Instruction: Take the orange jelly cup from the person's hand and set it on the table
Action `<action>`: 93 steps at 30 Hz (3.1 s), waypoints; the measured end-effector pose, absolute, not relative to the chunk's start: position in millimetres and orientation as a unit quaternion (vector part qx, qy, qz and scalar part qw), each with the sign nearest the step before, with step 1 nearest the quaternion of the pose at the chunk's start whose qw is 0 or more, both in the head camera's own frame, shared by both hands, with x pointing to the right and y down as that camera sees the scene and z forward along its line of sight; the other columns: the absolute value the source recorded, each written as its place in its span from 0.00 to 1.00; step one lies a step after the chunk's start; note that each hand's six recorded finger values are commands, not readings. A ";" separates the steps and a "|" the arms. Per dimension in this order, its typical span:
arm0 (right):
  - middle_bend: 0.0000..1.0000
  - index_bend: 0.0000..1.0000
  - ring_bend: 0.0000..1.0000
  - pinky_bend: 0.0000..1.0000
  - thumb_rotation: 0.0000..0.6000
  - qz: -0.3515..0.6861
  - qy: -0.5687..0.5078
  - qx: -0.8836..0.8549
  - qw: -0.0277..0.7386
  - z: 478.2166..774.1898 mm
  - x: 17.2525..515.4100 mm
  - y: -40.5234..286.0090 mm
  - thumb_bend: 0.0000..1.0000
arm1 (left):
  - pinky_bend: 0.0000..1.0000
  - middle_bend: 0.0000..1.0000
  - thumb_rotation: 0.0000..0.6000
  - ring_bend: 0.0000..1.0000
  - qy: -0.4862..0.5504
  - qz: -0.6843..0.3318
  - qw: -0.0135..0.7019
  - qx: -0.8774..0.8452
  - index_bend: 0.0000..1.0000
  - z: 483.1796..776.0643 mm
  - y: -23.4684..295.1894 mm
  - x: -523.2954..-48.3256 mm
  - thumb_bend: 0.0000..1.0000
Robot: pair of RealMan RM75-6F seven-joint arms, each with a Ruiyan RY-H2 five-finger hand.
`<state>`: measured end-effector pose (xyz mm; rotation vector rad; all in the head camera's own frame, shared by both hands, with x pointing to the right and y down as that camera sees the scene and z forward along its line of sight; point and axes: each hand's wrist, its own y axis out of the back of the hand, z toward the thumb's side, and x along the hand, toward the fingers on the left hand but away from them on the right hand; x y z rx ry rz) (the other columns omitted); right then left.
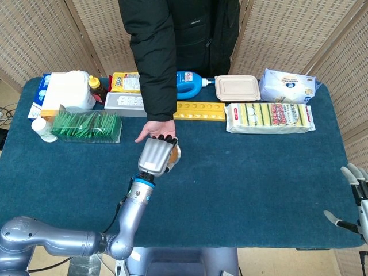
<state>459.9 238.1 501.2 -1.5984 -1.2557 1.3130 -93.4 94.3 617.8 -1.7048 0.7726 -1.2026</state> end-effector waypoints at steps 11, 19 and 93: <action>0.00 0.00 0.02 0.00 1.00 0.507 -0.480 -0.622 0.354 502.2 456.1 240.0 0.08 | 0.55 0.52 1.00 0.42 0.307 -0.435 0.461 -0.710 0.53 571.2 114.1 -100.1 0.21; 0.00 0.00 0.02 0.00 1.00 0.508 -0.474 -0.624 0.357 503.7 451.5 241.9 0.08 | 0.55 0.52 1.00 0.42 0.272 -0.440 0.477 -0.711 0.53 565.7 134.8 -146.2 0.21; 0.00 0.00 0.02 0.00 1.00 0.501 -0.448 -0.637 0.376 504.8 428.2 250.5 0.08 | 0.01 0.00 1.00 0.00 0.403 -0.554 0.367 -0.630 0.00 534.9 198.8 -423.6 0.05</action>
